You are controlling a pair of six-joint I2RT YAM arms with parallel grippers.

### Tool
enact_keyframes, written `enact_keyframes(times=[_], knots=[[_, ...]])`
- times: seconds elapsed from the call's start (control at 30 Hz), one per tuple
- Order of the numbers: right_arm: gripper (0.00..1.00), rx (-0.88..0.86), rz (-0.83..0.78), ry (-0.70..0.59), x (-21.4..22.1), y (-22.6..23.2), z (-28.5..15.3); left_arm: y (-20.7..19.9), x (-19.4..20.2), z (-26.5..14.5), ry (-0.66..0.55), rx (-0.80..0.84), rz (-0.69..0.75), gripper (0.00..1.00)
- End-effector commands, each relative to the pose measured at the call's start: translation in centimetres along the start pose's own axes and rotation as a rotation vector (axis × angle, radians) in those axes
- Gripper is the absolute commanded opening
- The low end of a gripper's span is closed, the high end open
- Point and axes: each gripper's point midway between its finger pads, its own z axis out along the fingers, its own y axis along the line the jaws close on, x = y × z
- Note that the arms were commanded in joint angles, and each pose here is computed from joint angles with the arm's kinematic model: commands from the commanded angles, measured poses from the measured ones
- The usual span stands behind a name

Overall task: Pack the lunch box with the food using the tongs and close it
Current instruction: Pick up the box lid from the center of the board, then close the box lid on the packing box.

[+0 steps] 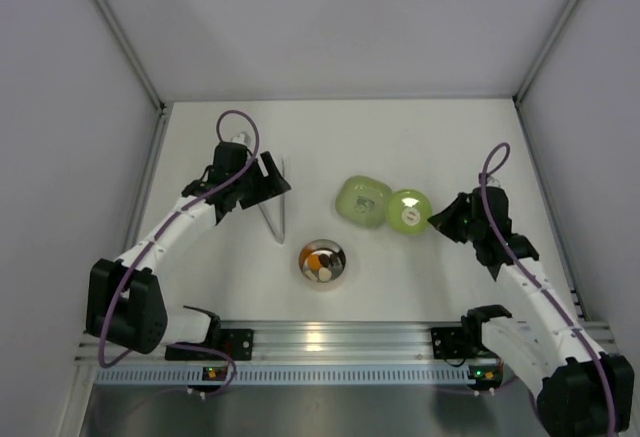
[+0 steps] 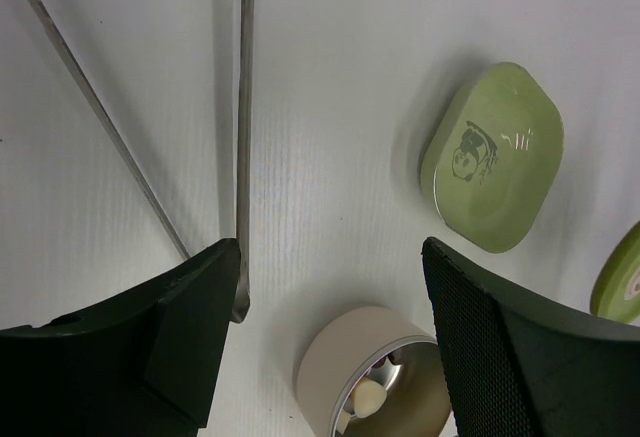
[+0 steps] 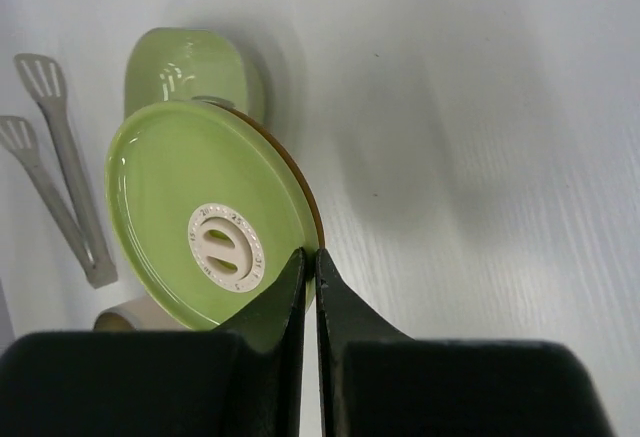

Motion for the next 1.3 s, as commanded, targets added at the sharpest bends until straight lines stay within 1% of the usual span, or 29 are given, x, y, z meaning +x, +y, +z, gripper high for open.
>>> enact_keyframes(times=[0.0, 0.13, 0.17, 0.23, 0.27, 0.43, 0.47, 0.6, 0.77, 0.8, 1.07, 1.27], knots=[[0.00, -0.104, -0.067, 0.017, -1.4, 4.2, -1.5, -1.1, -0.8, -0.9, -0.040, 0.037, 0.011, 0.78], [0.00, -0.136, -0.152, 0.075, -0.1, 7.9, -1.5, -1.4, -0.5, -1.1, -0.030, 0.047, 0.015, 0.78], [0.00, -0.162, -0.188, 0.107, 1.2, 9.2, -1.6, -1.4, -0.6, -1.2, -0.033, 0.048, 0.016, 0.78], [0.00, -0.173, -0.208, 0.129, 1.9, 10.8, -1.2, -1.4, -0.3, -1.4, -0.024, 0.047, 0.020, 0.78], [0.00, -0.192, -0.235, 0.159, 3.0, 11.7, -1.2, -1.5, -0.4, -1.7, -0.030, 0.052, 0.024, 0.78], [0.00, -0.218, -0.305, 0.250, 6.3, 14.7, 0.1, -1.7, 0.1, -2.8, -0.025, 0.065, 0.046, 0.78], [0.00, -0.211, -0.332, 0.284, 7.7, 14.9, 0.5, -1.6, 0.4, -3.0, -0.017, 0.064, 0.050, 0.78], [0.00, -0.235, -0.376, 0.334, 9.9, 16.5, 1.1, -2.1, 1.8, -3.8, 0.013, 0.077, 0.086, 0.77], [0.00, -0.245, -0.420, 0.387, 12.3, 17.7, 1.6, -2.5, 4.0, -4.5, 0.049, 0.079, 0.116, 0.75], [0.00, -0.244, -0.427, 0.391, 12.5, 17.9, 1.5, -2.5, 5.0, -4.5, 0.070, 0.079, 0.127, 0.75], [0.00, -0.241, -0.487, 0.470, 15.8, 18.1, 1.7, -2.3, 8.7, -4.7, 0.126, 0.070, 0.150, 0.73], [0.00, -0.215, -0.503, 0.488, 16.2, 17.1, 1.1, -2.4, 10.0, -4.9, 0.148, 0.068, 0.167, 0.71]])
